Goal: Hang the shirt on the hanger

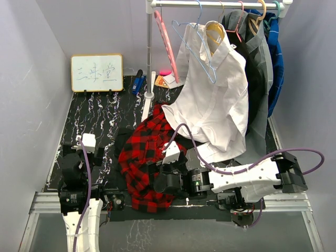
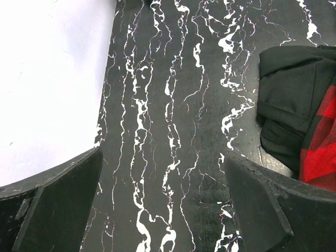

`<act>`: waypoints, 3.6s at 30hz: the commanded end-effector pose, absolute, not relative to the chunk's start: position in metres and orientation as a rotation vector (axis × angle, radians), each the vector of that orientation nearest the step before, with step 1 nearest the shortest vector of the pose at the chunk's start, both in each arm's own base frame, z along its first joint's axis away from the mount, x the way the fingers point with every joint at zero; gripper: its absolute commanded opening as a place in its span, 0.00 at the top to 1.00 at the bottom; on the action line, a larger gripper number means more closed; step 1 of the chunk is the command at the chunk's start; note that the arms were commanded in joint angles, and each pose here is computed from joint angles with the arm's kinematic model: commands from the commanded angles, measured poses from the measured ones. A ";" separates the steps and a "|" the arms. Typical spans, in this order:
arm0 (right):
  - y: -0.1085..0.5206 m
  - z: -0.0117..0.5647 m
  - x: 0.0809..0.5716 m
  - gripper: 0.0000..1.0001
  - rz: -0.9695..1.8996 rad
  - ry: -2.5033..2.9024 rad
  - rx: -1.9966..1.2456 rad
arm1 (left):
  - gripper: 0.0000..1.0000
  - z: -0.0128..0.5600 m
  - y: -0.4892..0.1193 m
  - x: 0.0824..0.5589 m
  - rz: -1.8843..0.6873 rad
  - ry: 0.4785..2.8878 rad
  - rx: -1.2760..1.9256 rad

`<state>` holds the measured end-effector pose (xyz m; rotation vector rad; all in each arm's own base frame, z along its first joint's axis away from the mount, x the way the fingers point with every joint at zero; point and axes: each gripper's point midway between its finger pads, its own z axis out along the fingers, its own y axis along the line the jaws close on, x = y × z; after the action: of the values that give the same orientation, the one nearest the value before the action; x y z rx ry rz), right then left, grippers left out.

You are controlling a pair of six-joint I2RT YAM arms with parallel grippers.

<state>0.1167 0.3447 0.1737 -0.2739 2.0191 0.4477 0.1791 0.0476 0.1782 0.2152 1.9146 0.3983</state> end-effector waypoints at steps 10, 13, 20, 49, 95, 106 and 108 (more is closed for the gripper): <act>0.352 0.226 0.113 0.01 0.712 1.795 -0.386 | 0.02 0.171 0.052 0.179 0.420 1.926 0.206; 0.364 0.208 0.100 0.01 0.751 1.843 -0.473 | 0.02 0.171 0.051 0.179 0.418 1.920 0.209; 0.384 0.152 0.058 0.01 0.852 1.984 -0.727 | 0.02 0.175 0.049 0.179 0.416 1.897 0.211; 0.403 0.084 0.159 0.94 0.502 2.265 -0.469 | 0.48 0.188 -0.083 0.096 -0.468 1.931 1.390; 0.285 0.253 0.325 0.02 0.514 1.948 -0.231 | 0.02 0.246 -0.085 0.221 -0.248 1.729 1.071; 0.289 0.266 0.207 0.02 0.410 1.496 -1.019 | 0.02 0.202 -0.061 0.235 -0.131 1.940 1.004; 0.296 0.262 0.200 0.02 0.393 1.448 -1.148 | 0.02 0.197 -0.064 0.232 -0.174 1.965 0.987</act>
<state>0.1943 0.2923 0.2369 -0.9589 1.6562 0.5286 0.2330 -0.0621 0.2016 1.0375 1.9322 -0.1402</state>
